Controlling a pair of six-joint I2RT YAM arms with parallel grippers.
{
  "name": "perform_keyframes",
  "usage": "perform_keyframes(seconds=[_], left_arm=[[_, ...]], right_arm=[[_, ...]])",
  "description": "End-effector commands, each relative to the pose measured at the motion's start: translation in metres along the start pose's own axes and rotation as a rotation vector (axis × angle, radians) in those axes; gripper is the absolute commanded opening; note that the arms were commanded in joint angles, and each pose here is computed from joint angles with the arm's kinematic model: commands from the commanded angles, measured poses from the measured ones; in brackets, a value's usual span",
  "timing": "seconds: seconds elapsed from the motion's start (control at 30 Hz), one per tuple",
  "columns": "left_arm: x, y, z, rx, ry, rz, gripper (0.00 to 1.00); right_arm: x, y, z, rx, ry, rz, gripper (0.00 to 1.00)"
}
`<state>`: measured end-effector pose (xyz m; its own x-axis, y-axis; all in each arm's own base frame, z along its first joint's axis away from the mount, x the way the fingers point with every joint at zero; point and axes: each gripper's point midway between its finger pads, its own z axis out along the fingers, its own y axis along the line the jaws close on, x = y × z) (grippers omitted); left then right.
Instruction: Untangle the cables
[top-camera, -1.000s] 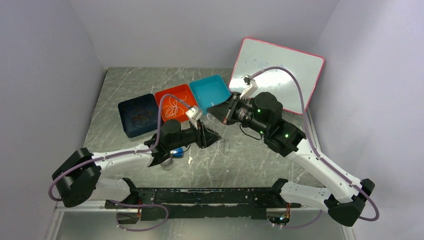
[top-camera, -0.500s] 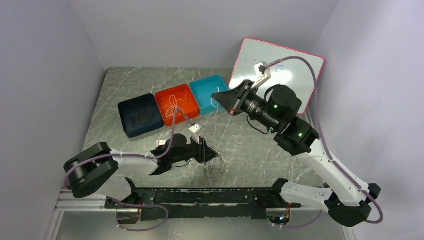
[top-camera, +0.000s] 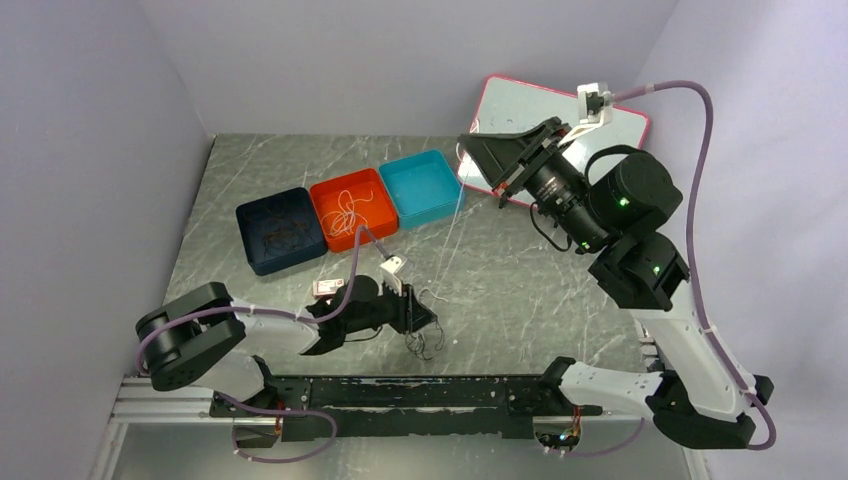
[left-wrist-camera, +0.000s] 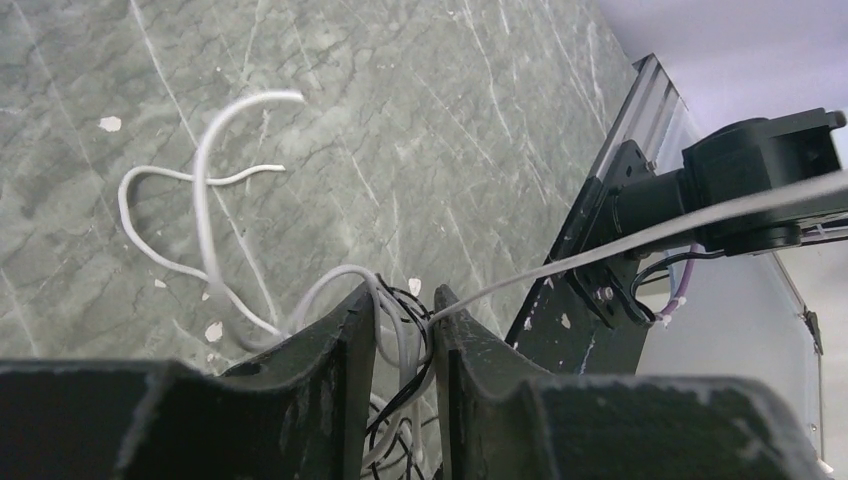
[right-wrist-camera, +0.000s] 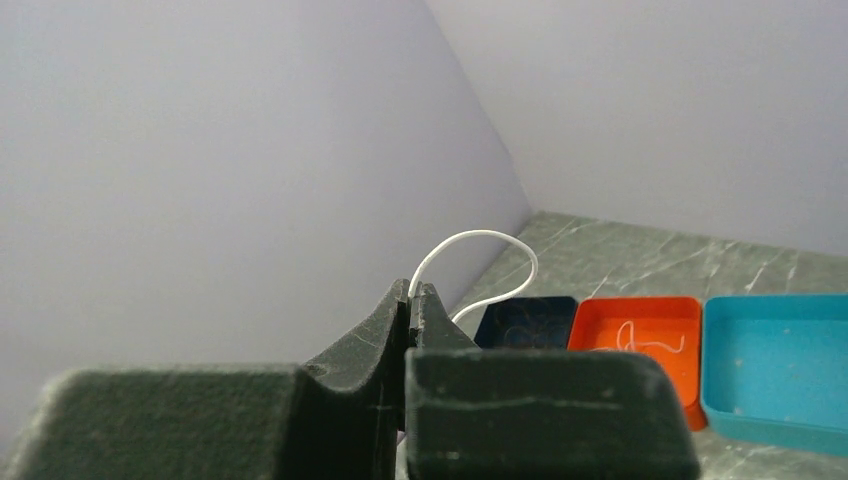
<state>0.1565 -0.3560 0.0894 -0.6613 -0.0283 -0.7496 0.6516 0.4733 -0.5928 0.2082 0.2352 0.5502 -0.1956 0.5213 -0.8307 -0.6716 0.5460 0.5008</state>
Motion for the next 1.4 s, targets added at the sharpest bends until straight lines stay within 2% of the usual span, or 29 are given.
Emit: perform_keyframes(seconds=[0.0,0.47,0.8,1.03,1.17,1.37], left_arm=[[0.012,0.011,-0.005,-0.043,0.008,-0.002,0.32],[0.027,0.021,-0.011,-0.081,0.034,-0.014,0.32],[0.033,0.027,-0.013,-0.103,0.048,-0.020,0.31],[0.039,0.033,-0.017,-0.128,0.061,-0.025,0.27],[0.041,0.035,-0.018,-0.137,0.065,-0.029,0.22],[0.042,0.038,-0.019,-0.154,0.072,-0.028,0.19]], right_arm=[[-0.034,0.002,0.000,0.028,-0.095,-0.081,0.00],[-0.122,0.011,-0.025,0.107,-0.325,-0.221,0.00],[-0.155,0.015,-0.043,0.142,-0.406,-0.272,0.00],[-0.194,0.011,-0.073,0.222,-0.543,-0.347,0.00],[-0.213,0.005,-0.094,0.279,-0.639,-0.386,0.00],[-0.236,-0.003,-0.120,0.377,-0.720,-0.453,0.00]])
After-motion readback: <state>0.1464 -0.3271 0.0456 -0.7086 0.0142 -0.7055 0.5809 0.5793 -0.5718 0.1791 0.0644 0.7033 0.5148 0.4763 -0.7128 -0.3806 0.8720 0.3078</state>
